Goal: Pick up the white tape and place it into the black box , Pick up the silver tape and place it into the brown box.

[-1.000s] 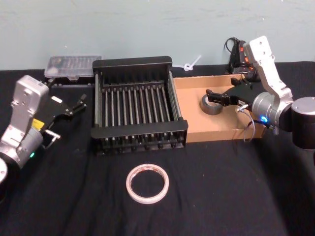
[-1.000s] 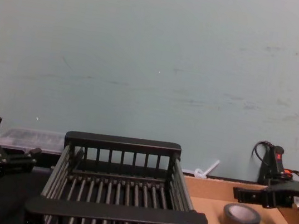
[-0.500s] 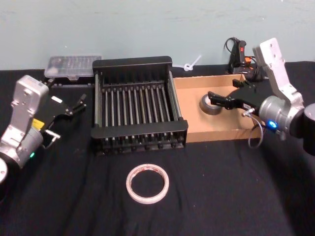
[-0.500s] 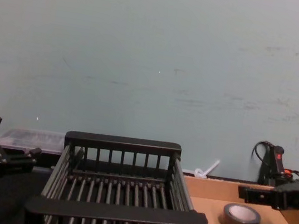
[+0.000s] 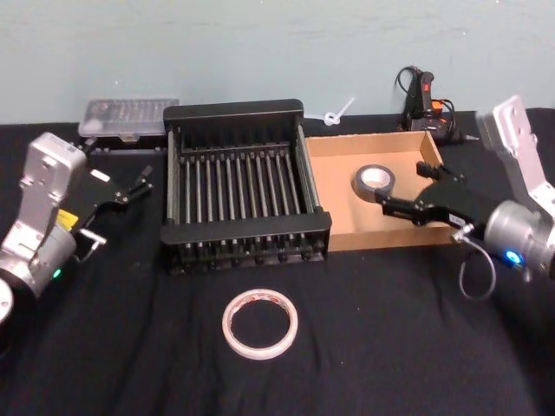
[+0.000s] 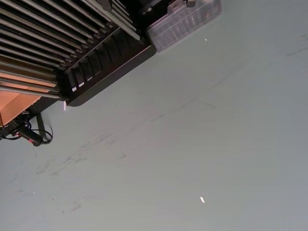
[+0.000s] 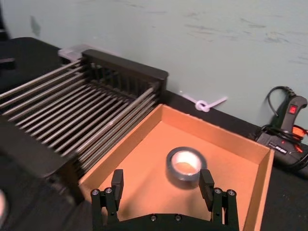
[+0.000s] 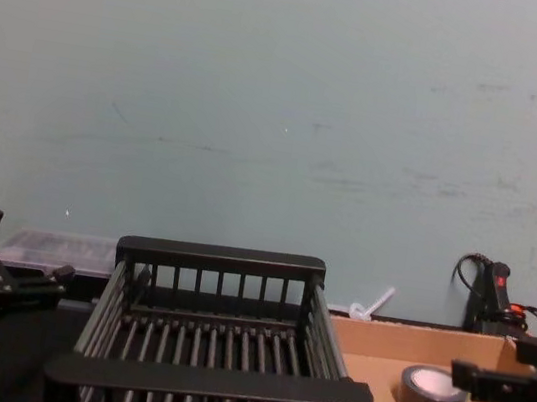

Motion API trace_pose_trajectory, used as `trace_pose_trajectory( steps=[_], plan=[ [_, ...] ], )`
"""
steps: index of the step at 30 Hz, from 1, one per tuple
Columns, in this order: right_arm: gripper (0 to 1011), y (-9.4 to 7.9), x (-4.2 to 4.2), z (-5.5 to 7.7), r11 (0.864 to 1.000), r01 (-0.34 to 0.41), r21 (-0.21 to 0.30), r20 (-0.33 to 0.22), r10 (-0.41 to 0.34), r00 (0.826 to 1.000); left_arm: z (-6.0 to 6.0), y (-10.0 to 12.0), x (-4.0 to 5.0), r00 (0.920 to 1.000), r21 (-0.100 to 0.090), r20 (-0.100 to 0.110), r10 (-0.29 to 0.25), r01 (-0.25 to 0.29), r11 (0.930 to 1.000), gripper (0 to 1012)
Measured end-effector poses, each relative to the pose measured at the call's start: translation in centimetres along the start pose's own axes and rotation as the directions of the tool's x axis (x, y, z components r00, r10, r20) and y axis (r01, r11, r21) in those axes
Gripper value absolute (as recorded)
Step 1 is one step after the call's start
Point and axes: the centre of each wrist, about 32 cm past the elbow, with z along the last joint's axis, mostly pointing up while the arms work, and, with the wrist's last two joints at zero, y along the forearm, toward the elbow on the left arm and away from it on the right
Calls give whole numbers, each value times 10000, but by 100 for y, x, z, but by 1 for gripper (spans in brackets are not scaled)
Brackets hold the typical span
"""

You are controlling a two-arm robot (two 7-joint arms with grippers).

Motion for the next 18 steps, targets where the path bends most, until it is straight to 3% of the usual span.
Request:
trace_pose_trajectory(
  steps=[8,18],
  plan=[
    [1003,-217,-94,-177,9969,-786,78,216,784,9967,0,0,0,10000,-1,0,0,0,10000,1002],
    [1002,-248,-230,-332,9794,-2017,-120,318,2020,9789,0,0,0,10000,-1,0,0,0,10000,1001]
  ],
)
